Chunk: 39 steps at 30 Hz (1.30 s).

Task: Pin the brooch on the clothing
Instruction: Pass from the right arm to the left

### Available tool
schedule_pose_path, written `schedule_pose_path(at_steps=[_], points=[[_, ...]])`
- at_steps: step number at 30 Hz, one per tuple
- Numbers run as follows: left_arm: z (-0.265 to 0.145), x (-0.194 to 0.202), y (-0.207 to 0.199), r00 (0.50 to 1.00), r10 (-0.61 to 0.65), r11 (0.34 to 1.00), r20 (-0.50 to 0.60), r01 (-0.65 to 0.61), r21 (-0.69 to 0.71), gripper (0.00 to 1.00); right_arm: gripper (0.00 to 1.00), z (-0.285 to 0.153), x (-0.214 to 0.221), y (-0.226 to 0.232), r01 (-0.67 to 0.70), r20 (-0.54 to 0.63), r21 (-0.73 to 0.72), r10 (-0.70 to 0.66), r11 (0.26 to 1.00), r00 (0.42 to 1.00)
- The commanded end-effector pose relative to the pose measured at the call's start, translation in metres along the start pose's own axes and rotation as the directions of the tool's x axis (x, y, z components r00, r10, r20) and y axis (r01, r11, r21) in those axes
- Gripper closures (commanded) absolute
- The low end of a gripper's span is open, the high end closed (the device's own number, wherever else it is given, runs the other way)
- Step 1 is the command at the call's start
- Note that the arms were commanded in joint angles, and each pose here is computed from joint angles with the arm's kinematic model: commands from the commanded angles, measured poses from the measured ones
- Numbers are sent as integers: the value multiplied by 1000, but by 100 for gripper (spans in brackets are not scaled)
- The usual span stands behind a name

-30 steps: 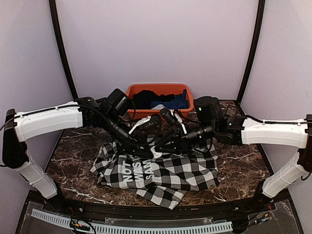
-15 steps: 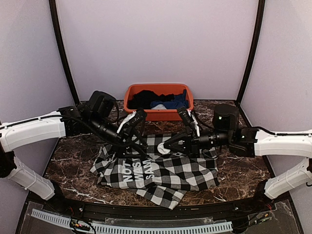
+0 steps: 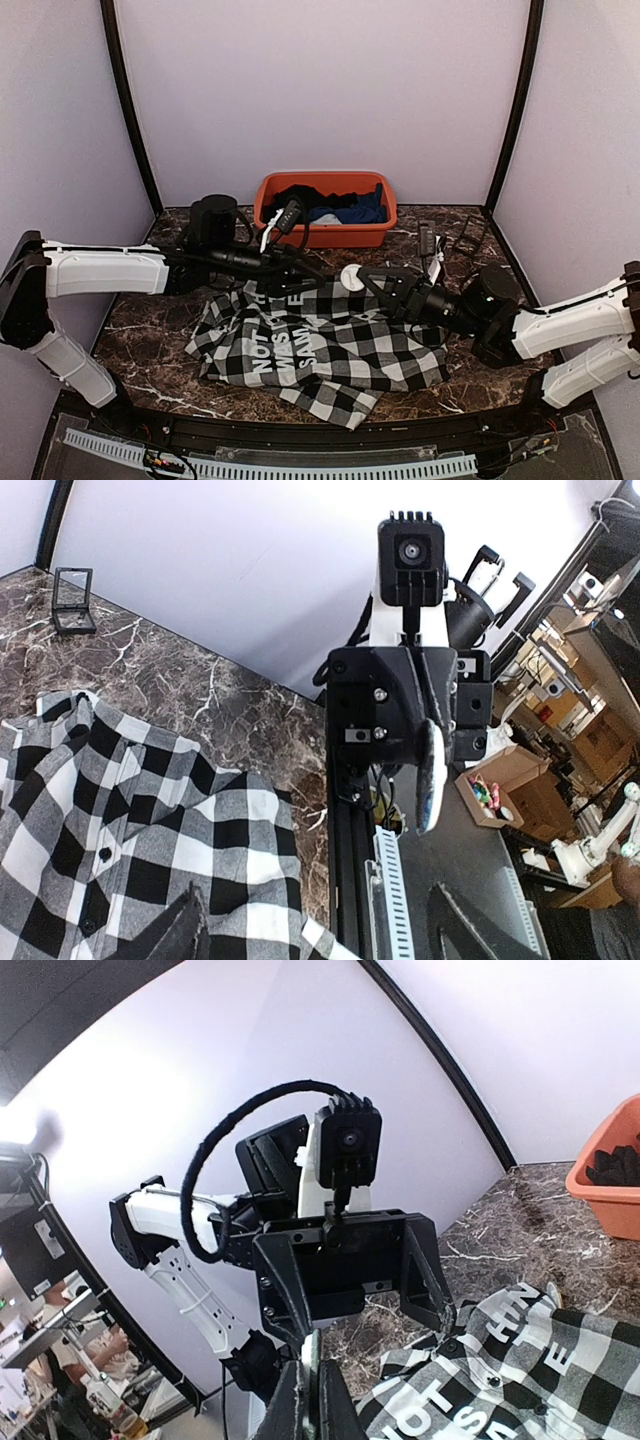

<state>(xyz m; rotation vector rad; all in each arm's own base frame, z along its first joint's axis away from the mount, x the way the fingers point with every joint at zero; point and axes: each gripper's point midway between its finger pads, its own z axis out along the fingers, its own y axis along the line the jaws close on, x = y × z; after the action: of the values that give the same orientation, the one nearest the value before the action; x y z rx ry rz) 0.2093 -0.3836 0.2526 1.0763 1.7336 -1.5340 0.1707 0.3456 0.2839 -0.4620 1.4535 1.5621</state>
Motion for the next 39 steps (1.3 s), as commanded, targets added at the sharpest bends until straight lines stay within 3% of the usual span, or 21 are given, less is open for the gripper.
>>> schedule_pose_path(at_steps=[1,11,19,25,33,39], points=[[9,-25,-19,998,19,992,68,-27,122,29,100,-10,-32,2,-63,220,-6,62,998,973],[12,-23,-26,997,18,981,80,-33,191,36,100,-2,-18,-18,-108,224,62,92,992,970],[17,-18,-28,998,-4,975,57,-9,222,49,100,5,-10,-26,-125,211,74,107,989,972],[21,-8,-10,999,-20,992,26,17,127,45,100,5,-15,-15,-105,218,26,97,994,971],[25,-2,0,998,-57,993,15,55,104,45,100,10,-13,-7,-86,188,1,85,996,978],[27,-4,-5,997,-71,986,20,67,152,52,100,16,-4,-9,-103,162,-14,104,995,981]])
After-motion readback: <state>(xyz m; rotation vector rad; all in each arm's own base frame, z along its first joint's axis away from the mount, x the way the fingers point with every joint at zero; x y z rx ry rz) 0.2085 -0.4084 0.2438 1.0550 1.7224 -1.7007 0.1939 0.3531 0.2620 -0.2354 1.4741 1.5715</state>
